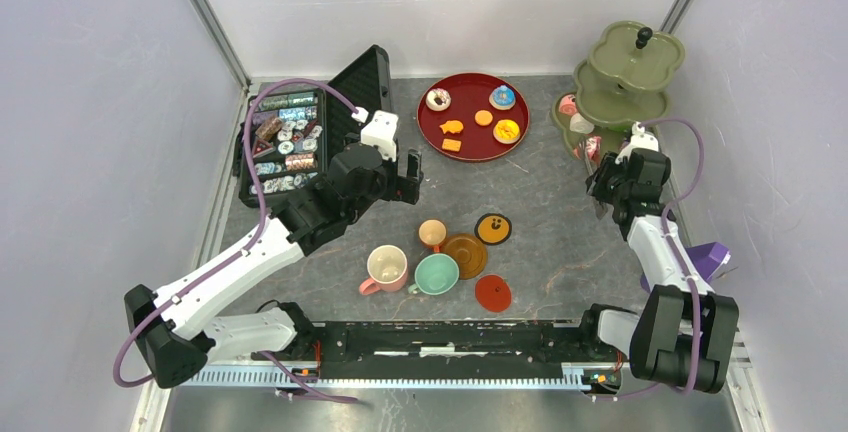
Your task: Serve the afternoon tea
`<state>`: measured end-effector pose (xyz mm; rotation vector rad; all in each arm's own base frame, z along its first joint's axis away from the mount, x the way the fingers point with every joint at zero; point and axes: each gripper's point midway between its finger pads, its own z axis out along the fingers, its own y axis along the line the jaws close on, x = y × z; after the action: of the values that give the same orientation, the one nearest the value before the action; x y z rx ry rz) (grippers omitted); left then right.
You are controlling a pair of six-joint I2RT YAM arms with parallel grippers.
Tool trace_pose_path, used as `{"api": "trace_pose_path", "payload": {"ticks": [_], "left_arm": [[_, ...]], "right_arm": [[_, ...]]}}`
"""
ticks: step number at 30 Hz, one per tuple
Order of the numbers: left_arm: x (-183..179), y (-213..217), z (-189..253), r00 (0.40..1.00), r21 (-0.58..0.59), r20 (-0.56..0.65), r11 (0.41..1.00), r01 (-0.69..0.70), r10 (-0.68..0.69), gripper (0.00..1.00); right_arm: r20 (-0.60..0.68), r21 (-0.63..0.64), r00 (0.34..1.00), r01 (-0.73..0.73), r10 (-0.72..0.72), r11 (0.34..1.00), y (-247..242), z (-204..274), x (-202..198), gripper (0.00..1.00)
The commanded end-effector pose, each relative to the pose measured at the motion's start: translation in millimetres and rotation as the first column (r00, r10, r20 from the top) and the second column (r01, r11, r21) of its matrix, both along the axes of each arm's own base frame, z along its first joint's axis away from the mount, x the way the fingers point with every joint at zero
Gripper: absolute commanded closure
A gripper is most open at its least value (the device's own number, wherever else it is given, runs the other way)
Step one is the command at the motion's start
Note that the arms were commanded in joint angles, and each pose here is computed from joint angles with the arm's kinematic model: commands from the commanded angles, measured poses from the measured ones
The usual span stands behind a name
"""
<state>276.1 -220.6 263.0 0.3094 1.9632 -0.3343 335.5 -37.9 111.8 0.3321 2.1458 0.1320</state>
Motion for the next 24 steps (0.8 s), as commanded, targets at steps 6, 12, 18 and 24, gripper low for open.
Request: {"api": "trace_pose_path", "payload": {"ticks": [6, 12, 18, 24], "left_arm": [[7, -8, 10, 0.999, -0.021, 0.034, 1.0, 0.017, -0.017, 0.0], [7, -7, 8, 0.999, -0.016, 0.033, 1.0, 0.009, -0.009, 0.0], [8, -8, 7, 1.0, -0.018, 0.027, 1.0, 0.012, -0.012, 0.0], [7, -9, 5, 1.0, -0.02, 0.02, 1.0, 0.016, -0.015, 0.0]], "right_arm": [[0.099, -0.058, 0.987, 0.136, -0.13, 0.989, -33, 25, 40, 0.72], [0.086, -0.094, 0.984, 0.167, -0.159, 0.981, -44, 19, 48, 0.64], [0.054, -0.109, 0.989, 0.14, -0.135, 0.984, -42, 14, 48, 0.54], [0.049, -0.121, 0.99, 0.139, -0.134, 0.983, -41, 23, 36, 0.45]]}}
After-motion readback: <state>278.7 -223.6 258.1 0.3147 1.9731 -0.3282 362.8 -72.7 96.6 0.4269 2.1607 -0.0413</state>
